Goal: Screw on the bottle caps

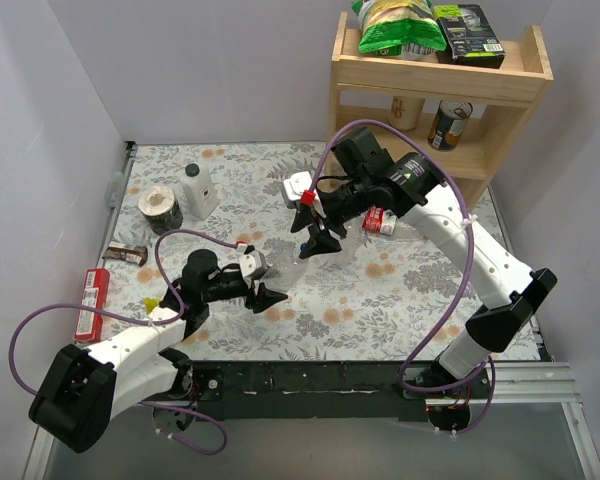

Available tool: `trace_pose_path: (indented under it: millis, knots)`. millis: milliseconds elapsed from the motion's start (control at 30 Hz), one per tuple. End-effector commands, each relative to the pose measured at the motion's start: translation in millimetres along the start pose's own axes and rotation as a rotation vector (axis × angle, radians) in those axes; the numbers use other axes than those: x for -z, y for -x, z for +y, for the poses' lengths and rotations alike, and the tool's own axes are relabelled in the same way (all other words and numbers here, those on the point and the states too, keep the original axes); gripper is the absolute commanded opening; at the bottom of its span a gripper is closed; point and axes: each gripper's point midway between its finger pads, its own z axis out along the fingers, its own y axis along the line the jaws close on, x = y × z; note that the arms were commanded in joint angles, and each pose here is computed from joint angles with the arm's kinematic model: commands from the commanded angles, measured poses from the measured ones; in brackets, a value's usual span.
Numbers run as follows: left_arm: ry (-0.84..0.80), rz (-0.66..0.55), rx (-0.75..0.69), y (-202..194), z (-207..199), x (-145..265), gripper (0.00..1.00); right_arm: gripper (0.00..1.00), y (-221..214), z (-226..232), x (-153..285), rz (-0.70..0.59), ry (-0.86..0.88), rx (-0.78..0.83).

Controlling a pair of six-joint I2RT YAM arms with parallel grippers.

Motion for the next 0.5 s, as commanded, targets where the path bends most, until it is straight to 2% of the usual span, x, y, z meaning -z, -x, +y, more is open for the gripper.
trace_pose_path:
  millis: [0,267,467]
  knots:
    - [-0.026,-0.068,-0.108,16.4,-4.8,0.3,0.0,0.61,5.2,-9.0,10.1,-0.028,-0.008,-0.029]
    - [-0.023,-0.062,-0.09,14.2,-5.5,0.9,0.0,0.62,8.1,-8.6,12.9,-0.047,0.005,-0.065]
    - [-0.015,-0.05,-0.063,11.2,-4.1,0.3,0.0,0.69,37.6,-7.5,31.0,-0.098,-0.035,0.003]
